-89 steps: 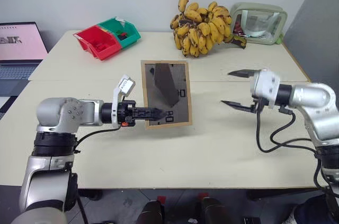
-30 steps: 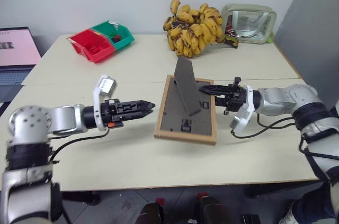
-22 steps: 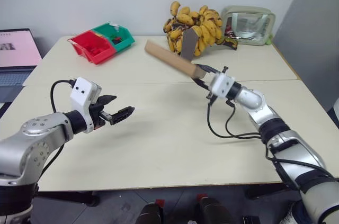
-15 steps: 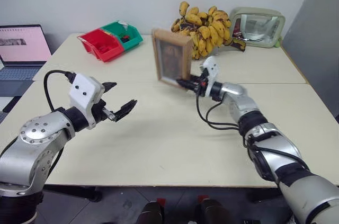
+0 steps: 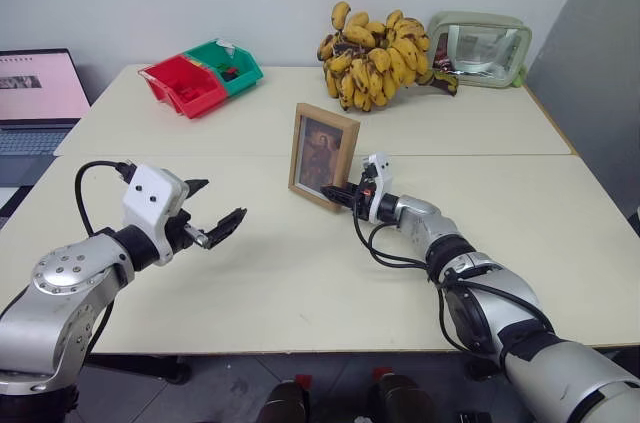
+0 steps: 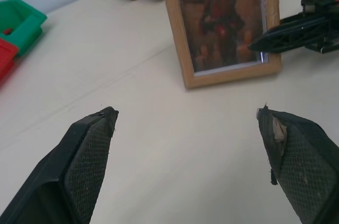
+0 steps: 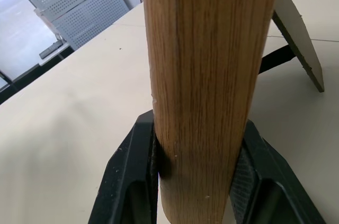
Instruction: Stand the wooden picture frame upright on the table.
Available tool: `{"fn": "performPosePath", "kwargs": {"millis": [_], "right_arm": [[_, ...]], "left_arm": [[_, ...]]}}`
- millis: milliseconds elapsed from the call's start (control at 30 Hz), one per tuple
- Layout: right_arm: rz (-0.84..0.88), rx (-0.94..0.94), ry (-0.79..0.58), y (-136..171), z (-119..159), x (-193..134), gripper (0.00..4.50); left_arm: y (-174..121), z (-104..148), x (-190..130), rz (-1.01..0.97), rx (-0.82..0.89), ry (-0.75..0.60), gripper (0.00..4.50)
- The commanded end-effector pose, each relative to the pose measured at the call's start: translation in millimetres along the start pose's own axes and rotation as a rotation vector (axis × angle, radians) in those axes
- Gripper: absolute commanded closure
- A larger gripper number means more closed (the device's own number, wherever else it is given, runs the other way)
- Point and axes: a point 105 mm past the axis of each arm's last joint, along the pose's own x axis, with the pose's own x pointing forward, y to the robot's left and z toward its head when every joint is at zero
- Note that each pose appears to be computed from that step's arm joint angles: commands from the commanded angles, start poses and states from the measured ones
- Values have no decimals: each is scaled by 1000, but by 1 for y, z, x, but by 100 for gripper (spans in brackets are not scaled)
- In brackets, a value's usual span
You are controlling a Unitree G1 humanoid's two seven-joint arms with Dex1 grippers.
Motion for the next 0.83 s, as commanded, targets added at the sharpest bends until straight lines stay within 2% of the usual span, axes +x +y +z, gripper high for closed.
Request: {"fn": "performPosePath", "kwargs": {"millis": [33, 267, 367, 467, 600, 700, 833], "right_arm": [[-31, -36, 37, -7, -12, -8, 246], [-50, -92, 41, -14, -12, -19, 79], [-58, -172, 101, -22, -24, -41, 15], [-149, -356, 178, -36, -21, -81, 6], [-249, -513, 130, -25, 43, -122, 6], [-205, -509, 127, 5, 73, -130, 6], [-188, -440, 128, 32, 86, -127, 6]], "left_arm": [[6, 15, 3, 7, 32, -50, 0], [14, 20, 13, -4, 49, -64, 0], [12, 19, 17, -13, 33, -69, 0], [17, 21, 19, -15, -34, -60, 0], [35, 32, 18, -37, -115, -37, 0], [52, 41, 18, -33, -136, -39, 0], [56, 42, 23, -90, -138, -22, 0]]}}
